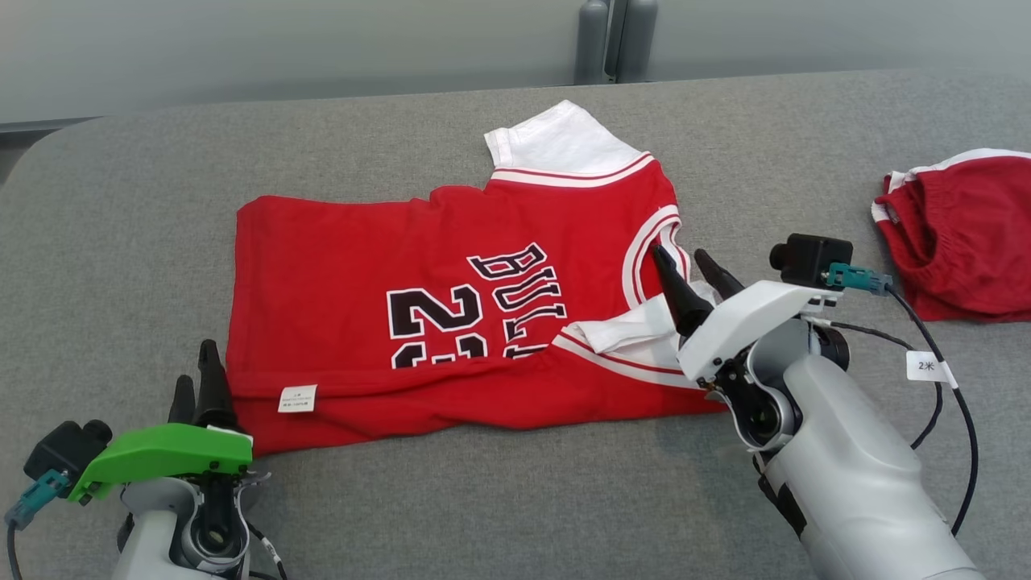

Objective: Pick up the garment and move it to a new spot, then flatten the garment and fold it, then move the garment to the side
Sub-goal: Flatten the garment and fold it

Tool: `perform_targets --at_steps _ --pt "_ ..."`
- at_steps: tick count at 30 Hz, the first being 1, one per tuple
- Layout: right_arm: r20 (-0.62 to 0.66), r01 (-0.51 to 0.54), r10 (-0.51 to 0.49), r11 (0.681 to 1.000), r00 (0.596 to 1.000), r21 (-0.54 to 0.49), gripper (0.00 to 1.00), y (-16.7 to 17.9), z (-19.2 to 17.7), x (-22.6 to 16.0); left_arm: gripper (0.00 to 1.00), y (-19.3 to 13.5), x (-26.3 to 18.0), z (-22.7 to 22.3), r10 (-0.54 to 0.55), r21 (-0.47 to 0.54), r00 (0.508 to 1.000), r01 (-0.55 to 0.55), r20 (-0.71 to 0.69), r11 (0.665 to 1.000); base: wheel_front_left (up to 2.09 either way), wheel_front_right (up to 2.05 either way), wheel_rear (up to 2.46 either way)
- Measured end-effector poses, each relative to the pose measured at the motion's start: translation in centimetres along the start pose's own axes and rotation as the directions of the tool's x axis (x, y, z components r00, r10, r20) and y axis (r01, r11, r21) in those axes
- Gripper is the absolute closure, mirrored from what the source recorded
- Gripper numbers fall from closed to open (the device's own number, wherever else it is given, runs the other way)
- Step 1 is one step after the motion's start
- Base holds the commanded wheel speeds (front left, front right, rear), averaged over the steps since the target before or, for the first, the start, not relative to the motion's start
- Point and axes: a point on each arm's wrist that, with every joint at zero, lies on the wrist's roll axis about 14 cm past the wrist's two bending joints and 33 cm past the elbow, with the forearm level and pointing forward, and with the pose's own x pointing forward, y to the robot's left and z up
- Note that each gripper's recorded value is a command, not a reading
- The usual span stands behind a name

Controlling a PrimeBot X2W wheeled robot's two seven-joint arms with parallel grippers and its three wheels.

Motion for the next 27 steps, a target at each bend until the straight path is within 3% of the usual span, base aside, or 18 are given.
perform_targets --at_steps 16,27 --pt "0.201 -0.096 0.105 0.994 0.974 -0.053 0.00 2.9 4.9 -0.8 0.00 -0.1 -2.3 0.9 -0.062 0.066 0.998 0.061 0.011 0.996 0.00 0.00 0.00" --pt "0.255 0.019 0.010 0.994 0.967 -0.112 0.00 -1.7 4.7 -4.9 0.00 2.0 -6.2 -2.3 0.000 0.100 0.992 0.012 -0.125 0.995 0.00 0.00 0.00"
